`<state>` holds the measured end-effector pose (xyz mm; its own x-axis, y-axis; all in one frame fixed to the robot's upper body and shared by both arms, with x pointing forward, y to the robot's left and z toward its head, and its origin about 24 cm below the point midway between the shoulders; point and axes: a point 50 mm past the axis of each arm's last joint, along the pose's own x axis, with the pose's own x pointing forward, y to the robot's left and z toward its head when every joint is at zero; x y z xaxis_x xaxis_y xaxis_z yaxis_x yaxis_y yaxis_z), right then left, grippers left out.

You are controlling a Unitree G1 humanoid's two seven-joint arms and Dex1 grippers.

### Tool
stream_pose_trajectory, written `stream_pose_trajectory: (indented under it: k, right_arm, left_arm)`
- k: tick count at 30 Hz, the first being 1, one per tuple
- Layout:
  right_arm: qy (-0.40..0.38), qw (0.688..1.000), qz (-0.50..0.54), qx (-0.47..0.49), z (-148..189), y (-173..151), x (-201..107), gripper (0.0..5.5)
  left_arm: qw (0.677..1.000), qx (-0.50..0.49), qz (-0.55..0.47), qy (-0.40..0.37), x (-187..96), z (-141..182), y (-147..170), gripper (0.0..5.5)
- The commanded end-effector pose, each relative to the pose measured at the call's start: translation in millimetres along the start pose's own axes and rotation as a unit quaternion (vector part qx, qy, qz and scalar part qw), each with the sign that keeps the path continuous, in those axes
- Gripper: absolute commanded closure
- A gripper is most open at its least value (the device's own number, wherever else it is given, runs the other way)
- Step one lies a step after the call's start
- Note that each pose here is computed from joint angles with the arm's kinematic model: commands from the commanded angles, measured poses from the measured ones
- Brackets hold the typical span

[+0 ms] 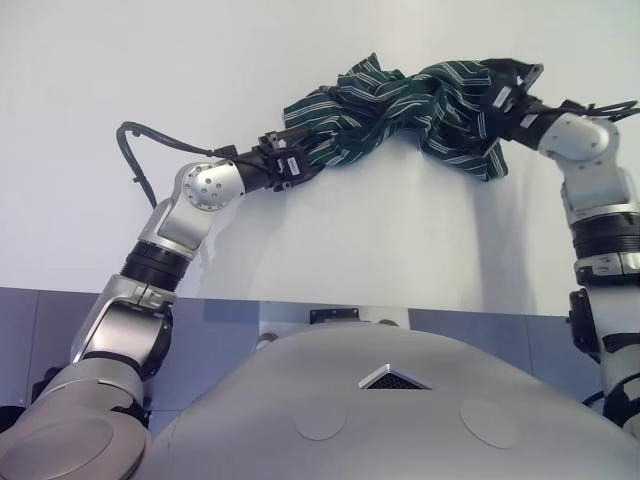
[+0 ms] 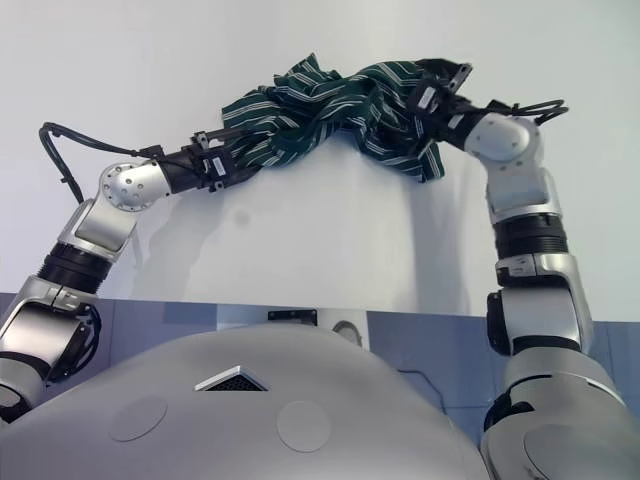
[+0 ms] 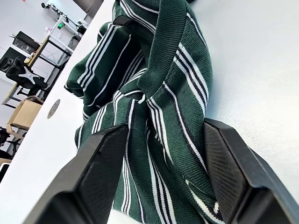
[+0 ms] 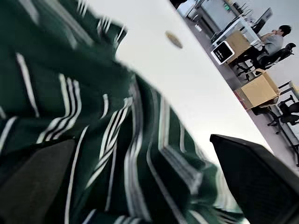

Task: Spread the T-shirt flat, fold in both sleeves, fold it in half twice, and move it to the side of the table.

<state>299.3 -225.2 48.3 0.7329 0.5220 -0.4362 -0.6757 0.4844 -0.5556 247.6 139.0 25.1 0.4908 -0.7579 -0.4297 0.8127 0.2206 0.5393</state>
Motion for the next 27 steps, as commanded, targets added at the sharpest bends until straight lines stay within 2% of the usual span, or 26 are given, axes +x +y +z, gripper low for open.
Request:
stream_pose_trajectory:
  k: [1, 4, 6, 11, 15, 17, 19, 20, 22, 24, 27]
  right_arm:
    - [0.008, 0.994, 0.103, -0.021, -4, 23, 1, 0.12]
    - [-0.032, 0.943, 0.328, 0.033, 8, 59, -47, 0.12]
    - [-0.025, 0.931, 0.360, 0.050, 7, 56, -64, 0.12]
    - [-0.047, 0.974, 0.208, 0.075, 12, 9, -58, 0.12]
    - [-0.046, 0.978, 0.176, 0.101, 8, 4, -60, 0.12]
    - [0.005, 0.980, 0.182, 0.079, -7, 11, -58, 0.12]
    - [0.115, 0.979, 0.169, 0.001, -39, 19, -49, 0.12]
    - [0.165, 0.979, 0.111, -0.040, -52, 9, -41, 0.12]
    - [0.191, 0.977, -0.060, -0.072, -56, -30, -30, 0.12]
    - [0.140, 0.976, -0.160, -0.053, -41, -52, -21, 0.12]
    - [0.024, 0.990, -0.134, 0.033, -18, -47, -8, 0.12]
  left_arm:
    - [0.969, -0.068, -0.129, 0.201, -34, -73, -65, 2.75]
    - [0.967, -0.069, -0.133, 0.207, -34, -74, -68, 2.75]
    - [0.967, -0.071, -0.132, 0.206, -34, -74, -69, 2.75]
    - [0.967, -0.074, -0.124, 0.208, -38, -76, -65, 2.75]
    - [0.965, -0.071, -0.116, 0.222, -49, -82, -59, 2.75]
    - [0.964, -0.071, -0.115, 0.227, -51, -83, -59, 2.75]
    - [0.963, -0.069, -0.115, 0.233, -52, -85, -58, 2.75]
    - [0.961, -0.064, -0.118, 0.242, -52, -88, -59, 2.75]
    - [0.954, -0.053, -0.128, 0.267, -57, -95, -61, 2.75]
    - [0.948, -0.049, -0.137, 0.283, -63, -101, -65, 2.75]
    - [0.947, -0.052, -0.139, 0.285, -64, -103, -68, 2.75]
